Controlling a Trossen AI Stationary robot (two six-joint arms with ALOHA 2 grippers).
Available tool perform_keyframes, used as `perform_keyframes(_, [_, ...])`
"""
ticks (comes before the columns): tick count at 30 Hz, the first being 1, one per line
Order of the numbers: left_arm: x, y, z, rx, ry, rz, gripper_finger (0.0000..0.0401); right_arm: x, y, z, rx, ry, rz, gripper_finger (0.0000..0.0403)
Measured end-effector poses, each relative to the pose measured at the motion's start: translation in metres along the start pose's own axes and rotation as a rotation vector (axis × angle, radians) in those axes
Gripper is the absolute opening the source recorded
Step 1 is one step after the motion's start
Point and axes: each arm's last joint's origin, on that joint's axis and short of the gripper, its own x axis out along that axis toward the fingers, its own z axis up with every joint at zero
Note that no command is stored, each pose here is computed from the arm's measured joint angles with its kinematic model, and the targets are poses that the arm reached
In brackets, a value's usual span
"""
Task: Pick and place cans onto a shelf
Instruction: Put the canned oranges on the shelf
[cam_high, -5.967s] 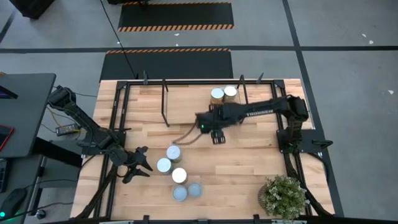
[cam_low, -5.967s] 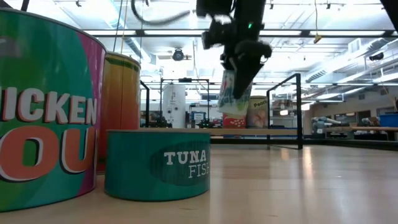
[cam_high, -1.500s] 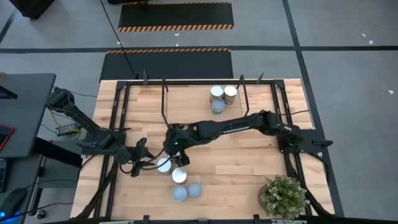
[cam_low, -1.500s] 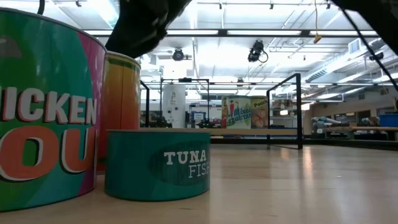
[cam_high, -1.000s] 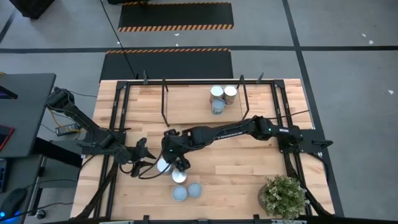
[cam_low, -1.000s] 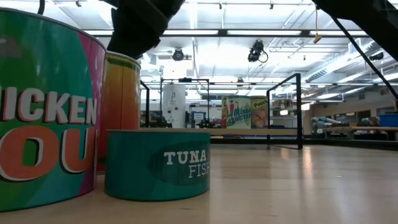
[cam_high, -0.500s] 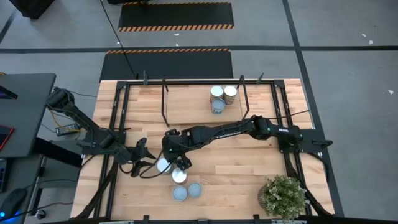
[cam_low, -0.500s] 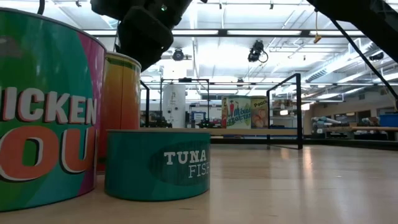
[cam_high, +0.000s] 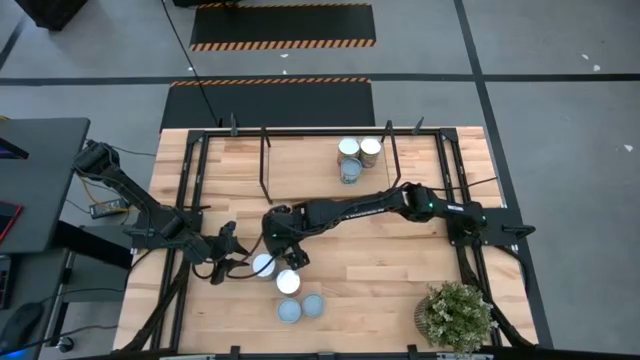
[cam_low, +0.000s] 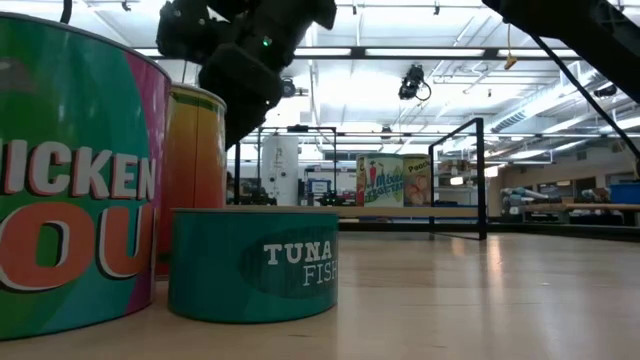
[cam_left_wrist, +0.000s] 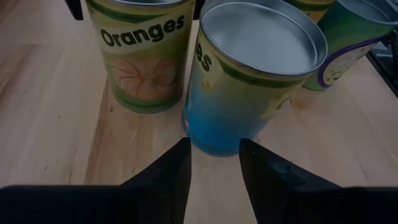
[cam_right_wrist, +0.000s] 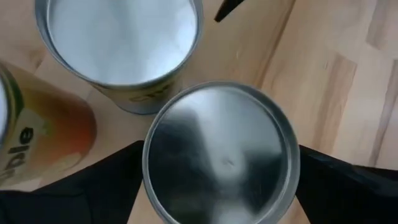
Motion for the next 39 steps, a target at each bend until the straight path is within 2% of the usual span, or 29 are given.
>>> perform_keyframes(10, [0.000,0.000,0.000,0.000,0.000,0.001,0.0142,0.006,0.000,-0.001,0.053,-0.015,-0.027,0.0370])
perform_keyframes(19, [0.000,0.000,0.000,-0.001,0.006,-0.010,0.0142,0.002,-0.016,-0.006,0.162,-0.002,-0.041,0.0318])
perform_keyframes(22, [0.000,0.000,0.000,-0.010,0.009,-0.016,0.0142,-0.010,-0.026,-0.008,0.284,0.022,-0.055,0.0321])
perform_keyframes(27, [0.000,-0.001,0.000,-0.027,0.007,-0.017,0.0142,-0.049,-0.044,-0.008,0.515,0.005,-0.120,0.0326])
perform_keyframes(30, [0.000,-0.001,0.000,-0.029,0.006,-0.017,0.0142,-0.068,-0.046,-0.012,0.568,0.053,-0.192,0.0325])
perform_keyframes(39, [0.000,-0.001,0.000,-0.047,0.007,-0.017,0.0142,-0.108,-0.022,-0.020,0.655,0.168,-0.340,0.0326])
